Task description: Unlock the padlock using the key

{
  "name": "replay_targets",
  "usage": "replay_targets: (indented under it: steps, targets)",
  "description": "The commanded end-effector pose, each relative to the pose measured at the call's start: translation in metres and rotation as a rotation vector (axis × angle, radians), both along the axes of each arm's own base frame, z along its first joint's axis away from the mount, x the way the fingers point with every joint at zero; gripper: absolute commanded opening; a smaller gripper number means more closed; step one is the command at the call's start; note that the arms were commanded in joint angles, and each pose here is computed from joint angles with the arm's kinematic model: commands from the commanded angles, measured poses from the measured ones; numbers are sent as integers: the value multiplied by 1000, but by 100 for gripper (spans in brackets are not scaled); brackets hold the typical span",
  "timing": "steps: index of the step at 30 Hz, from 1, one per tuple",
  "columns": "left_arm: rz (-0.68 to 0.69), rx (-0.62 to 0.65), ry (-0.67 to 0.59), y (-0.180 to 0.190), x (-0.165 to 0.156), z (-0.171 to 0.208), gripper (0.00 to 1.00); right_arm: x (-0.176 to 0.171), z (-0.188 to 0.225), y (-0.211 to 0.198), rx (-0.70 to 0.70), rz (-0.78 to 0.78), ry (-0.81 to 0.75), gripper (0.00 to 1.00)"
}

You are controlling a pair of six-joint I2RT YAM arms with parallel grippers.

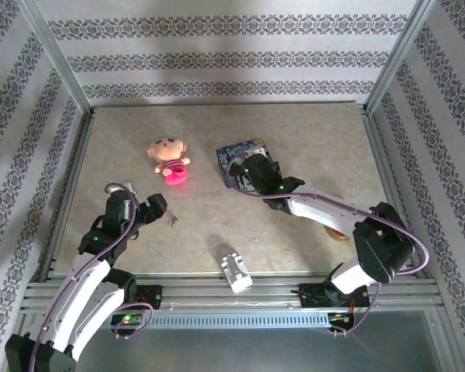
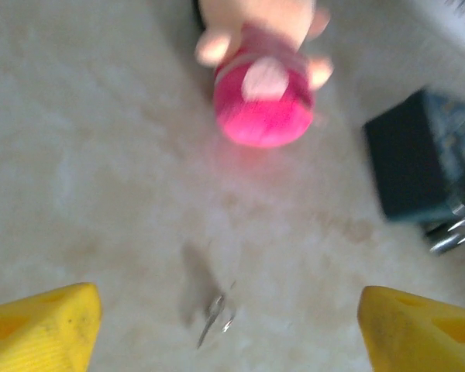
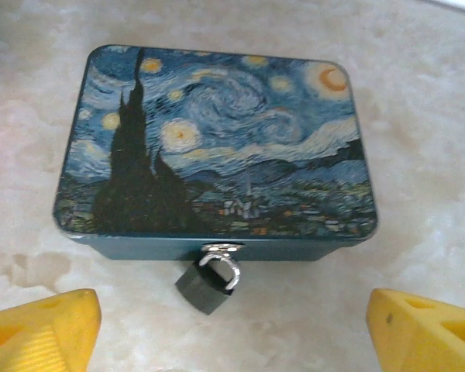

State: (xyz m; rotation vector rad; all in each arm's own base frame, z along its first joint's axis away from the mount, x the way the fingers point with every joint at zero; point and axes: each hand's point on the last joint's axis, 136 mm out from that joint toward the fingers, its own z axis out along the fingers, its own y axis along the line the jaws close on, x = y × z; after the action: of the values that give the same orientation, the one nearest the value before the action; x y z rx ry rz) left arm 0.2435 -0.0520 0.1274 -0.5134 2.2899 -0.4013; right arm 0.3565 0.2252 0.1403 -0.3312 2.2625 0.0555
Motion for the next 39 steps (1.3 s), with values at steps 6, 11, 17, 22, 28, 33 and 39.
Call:
replay_targets:
  steps: [6,11,17,22,28,33,39]
  targets:
    - [-117,-3,302,-30,-31,-59,69,-16,-11,27,80,17,189,86]
    - [-167,-3,328,-41,-30,-74,60,-20,-20,40,98,32,240,88]
    - [-165,14,318,-41,-22,-89,53,-23,-26,50,98,42,270,98]
    - [-181,21,310,-45,-15,-96,46,-21,-27,51,103,21,273,98]
    - [-199,50,309,-47,-5,-98,40,-19,-26,51,104,14,269,98]
    - [-212,61,319,-50,2,-103,34,-17,-24,49,98,-1,258,98]
    - [-224,67,336,-53,6,-107,32,-16,-22,49,97,3,248,98]
